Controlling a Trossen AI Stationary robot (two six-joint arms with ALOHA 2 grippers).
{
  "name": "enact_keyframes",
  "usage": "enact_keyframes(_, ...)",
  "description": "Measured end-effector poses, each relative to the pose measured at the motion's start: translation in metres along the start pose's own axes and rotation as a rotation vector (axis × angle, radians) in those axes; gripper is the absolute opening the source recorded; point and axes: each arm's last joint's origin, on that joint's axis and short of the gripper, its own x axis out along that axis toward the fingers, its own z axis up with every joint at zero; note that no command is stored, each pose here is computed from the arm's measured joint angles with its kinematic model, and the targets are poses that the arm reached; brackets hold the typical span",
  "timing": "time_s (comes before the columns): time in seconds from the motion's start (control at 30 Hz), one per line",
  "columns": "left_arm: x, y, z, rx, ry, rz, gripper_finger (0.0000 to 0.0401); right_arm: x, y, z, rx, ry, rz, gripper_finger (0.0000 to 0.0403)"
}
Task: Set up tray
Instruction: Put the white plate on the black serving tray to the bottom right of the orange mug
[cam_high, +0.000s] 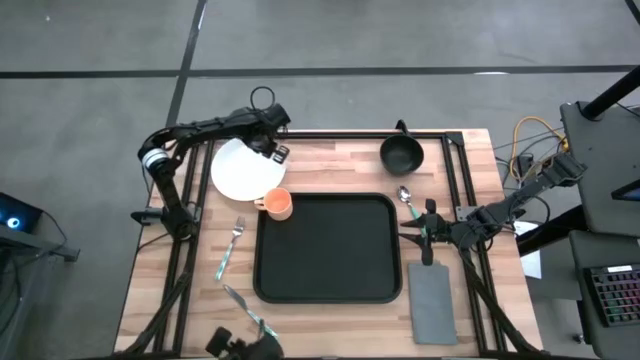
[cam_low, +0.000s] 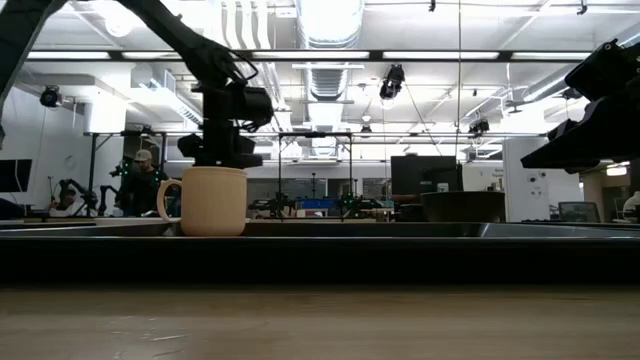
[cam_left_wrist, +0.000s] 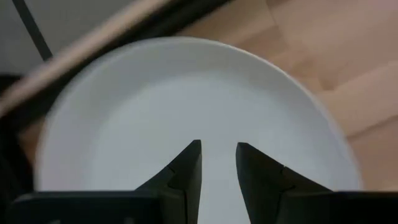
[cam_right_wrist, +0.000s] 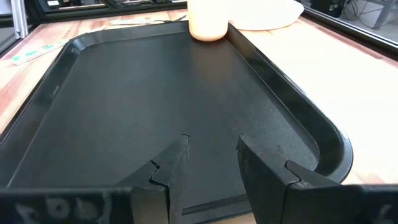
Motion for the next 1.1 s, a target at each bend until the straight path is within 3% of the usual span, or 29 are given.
enact_keyframes(0.57,0.015,0.063,0.02,0.419,-0.039,0.057,0.0081,0.0,0.001,0.0,0.008,0.006,0.016,0.0128)
enact_keyframes(1.1,0.056,0.072,0.023,0.559,0.044,0.008,0.0081,0.0,0.001,0.0,0.008,0.005,0.015,0.0128)
